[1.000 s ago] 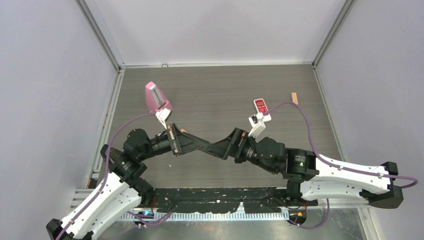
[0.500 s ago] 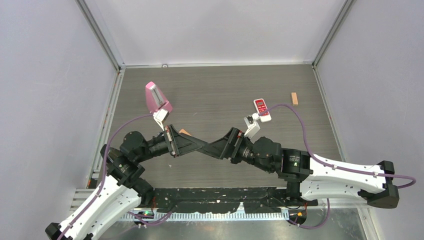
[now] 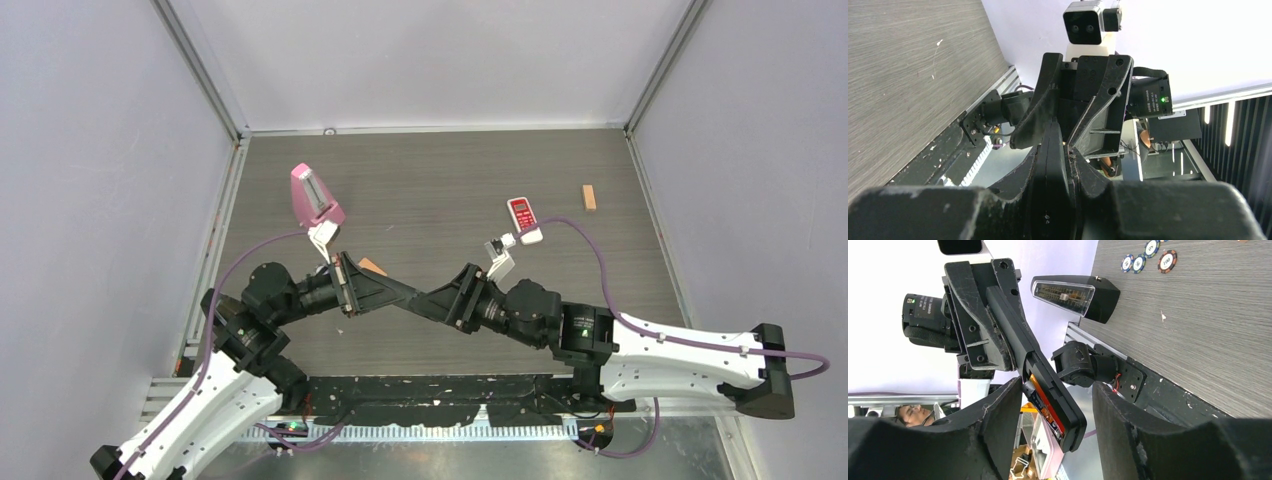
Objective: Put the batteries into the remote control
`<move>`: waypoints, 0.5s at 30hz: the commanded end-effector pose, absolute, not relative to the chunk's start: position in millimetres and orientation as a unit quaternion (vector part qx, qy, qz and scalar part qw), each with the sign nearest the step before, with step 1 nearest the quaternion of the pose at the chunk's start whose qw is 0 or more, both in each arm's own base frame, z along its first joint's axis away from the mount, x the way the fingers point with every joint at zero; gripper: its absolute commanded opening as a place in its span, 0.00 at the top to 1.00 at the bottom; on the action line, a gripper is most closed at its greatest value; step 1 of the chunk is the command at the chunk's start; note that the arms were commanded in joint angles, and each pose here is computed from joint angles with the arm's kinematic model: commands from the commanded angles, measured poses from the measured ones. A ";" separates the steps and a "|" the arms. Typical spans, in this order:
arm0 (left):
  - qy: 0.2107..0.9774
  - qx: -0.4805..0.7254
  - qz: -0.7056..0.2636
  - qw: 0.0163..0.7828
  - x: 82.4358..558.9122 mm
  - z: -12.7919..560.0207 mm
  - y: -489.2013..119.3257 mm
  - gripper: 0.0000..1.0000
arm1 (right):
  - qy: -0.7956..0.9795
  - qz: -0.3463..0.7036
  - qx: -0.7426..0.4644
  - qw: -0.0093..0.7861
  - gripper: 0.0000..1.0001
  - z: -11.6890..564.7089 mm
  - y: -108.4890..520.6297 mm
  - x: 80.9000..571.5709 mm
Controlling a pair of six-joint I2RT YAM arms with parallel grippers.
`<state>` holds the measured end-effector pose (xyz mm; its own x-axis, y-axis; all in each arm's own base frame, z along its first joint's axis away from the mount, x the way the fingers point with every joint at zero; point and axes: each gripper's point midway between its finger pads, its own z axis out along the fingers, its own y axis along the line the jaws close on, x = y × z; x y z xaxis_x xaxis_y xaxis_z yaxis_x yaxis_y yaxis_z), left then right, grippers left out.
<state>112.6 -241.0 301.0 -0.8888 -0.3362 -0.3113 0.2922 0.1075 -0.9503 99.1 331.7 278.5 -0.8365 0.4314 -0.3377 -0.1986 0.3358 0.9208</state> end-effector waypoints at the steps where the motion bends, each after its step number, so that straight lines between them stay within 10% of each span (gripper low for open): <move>1: 0.675 0.003 -0.691 0.259 106.7 331.7 -237.2 1.00 | 0.758 0.584 0.082 0.278 0.44 283.5 327.7 99.7; 15: 0.662 -0.023 -0.707 0.247 105.6 342.9 -234.4 1.00 | 0.749 0.593 0.068 0.289 0.68 285.1 324.1 98.2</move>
